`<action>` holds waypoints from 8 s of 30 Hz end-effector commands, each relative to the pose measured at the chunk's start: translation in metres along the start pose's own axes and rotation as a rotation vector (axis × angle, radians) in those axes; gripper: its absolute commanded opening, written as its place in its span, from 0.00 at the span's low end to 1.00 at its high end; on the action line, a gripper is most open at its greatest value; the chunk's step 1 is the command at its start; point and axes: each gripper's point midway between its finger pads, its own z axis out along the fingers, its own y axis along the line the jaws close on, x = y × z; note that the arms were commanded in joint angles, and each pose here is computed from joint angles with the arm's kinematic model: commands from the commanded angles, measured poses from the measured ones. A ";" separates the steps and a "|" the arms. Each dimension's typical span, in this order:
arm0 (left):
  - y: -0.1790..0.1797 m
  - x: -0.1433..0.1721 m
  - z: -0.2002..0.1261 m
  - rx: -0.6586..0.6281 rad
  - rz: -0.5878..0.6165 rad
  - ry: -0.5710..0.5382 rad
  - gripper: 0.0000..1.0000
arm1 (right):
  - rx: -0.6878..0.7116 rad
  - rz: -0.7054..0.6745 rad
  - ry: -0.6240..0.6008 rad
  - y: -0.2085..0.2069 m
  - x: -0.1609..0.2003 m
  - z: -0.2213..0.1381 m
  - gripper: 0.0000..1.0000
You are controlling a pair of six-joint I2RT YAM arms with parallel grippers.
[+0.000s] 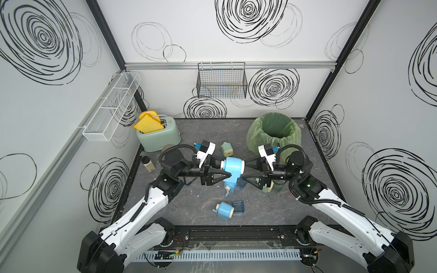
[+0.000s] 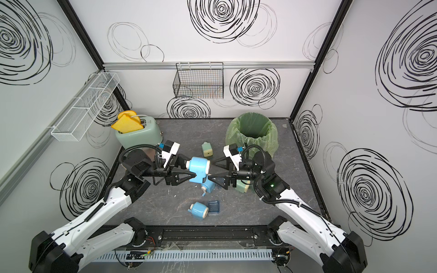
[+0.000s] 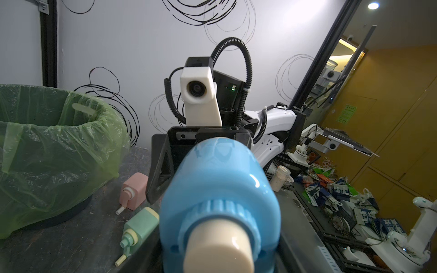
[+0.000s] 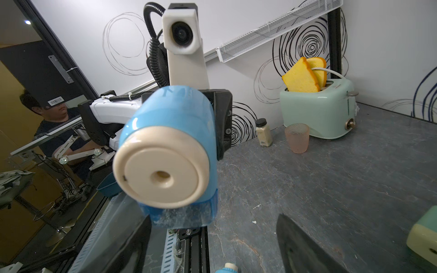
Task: Take out the pencil sharpener tray and clean the shavings
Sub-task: Pick up the pencil sharpener from the center of the board, then open the container of the pencil sharpener, then pour the shavings into the trash bin, then place the pencil sharpener at the center of the board.
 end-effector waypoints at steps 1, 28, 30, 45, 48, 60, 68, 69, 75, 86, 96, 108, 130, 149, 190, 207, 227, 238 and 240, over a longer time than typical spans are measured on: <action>-0.012 -0.014 -0.003 0.024 0.082 -0.039 0.35 | -0.081 -0.038 -0.052 0.019 -0.014 0.004 0.86; -0.014 -0.016 -0.005 0.022 0.098 -0.039 0.36 | -0.063 -0.057 -0.026 0.016 -0.004 0.009 0.42; -0.014 -0.016 -0.005 0.023 0.098 -0.038 0.36 | -0.043 -0.057 -0.025 0.009 -0.004 0.002 0.41; -0.009 -0.017 -0.003 0.013 0.096 -0.022 0.36 | -0.013 -0.055 0.000 -0.009 -0.007 -0.034 0.37; 0.000 -0.018 -0.003 -0.037 0.102 -0.020 0.36 | 0.028 -0.063 -0.003 -0.020 -0.012 -0.046 0.37; 0.100 -0.037 -0.023 -0.431 -0.064 -0.017 0.37 | 0.661 -0.171 0.028 -0.108 -0.050 -0.104 0.37; 0.113 -0.021 -0.037 -0.490 -0.130 -0.047 0.38 | 1.356 -0.191 0.289 -0.177 -0.082 -0.200 0.39; 0.113 -0.020 -0.037 -0.491 -0.128 -0.044 0.38 | 1.397 -0.193 0.315 -0.181 -0.084 -0.206 0.40; 0.114 -0.020 -0.041 -0.476 -0.166 -0.063 0.38 | 1.521 -0.158 0.505 -0.204 -0.094 -0.226 0.40; 0.117 -0.024 -0.051 -0.482 -0.212 -0.094 0.39 | 1.637 -0.290 0.870 -0.231 -0.108 -0.200 0.41; 0.118 -0.023 -0.051 -0.480 -0.215 -0.091 0.39 | 1.753 -0.453 1.144 -0.238 -0.092 -0.211 0.43; 0.119 -0.025 -0.054 -0.478 -0.222 -0.106 0.39 | 1.666 -0.758 1.303 -0.224 -0.101 -0.203 0.46; 0.116 -0.029 -0.053 -0.464 -0.218 -0.113 0.38 | 1.510 -1.001 1.443 -0.224 -0.099 -0.203 0.41; 0.116 -0.031 -0.054 -0.446 -0.230 -0.131 0.38 | 1.383 -0.996 1.394 -0.217 -0.082 -0.198 0.42; 0.118 -0.031 -0.062 -0.464 -0.231 -0.138 0.37 | 1.316 -0.900 1.272 -0.225 -0.062 -0.192 0.46; 0.122 -0.035 -0.067 -0.469 -0.232 -0.162 0.37 | 1.295 -0.560 0.442 -0.181 -0.125 -0.191 0.43; 0.061 -0.056 -0.035 -0.173 -0.091 -0.130 0.38 | 0.419 -0.339 -0.124 -0.064 -0.101 -0.127 0.43; 0.126 0.009 -0.078 -0.669 -0.237 -0.081 0.36 | 0.087 -0.282 -0.037 -0.019 -0.038 -0.066 0.44; 0.132 0.030 -0.091 -0.761 -0.272 -0.094 0.36 | 0.066 -0.268 -0.026 -0.018 -0.028 -0.056 0.44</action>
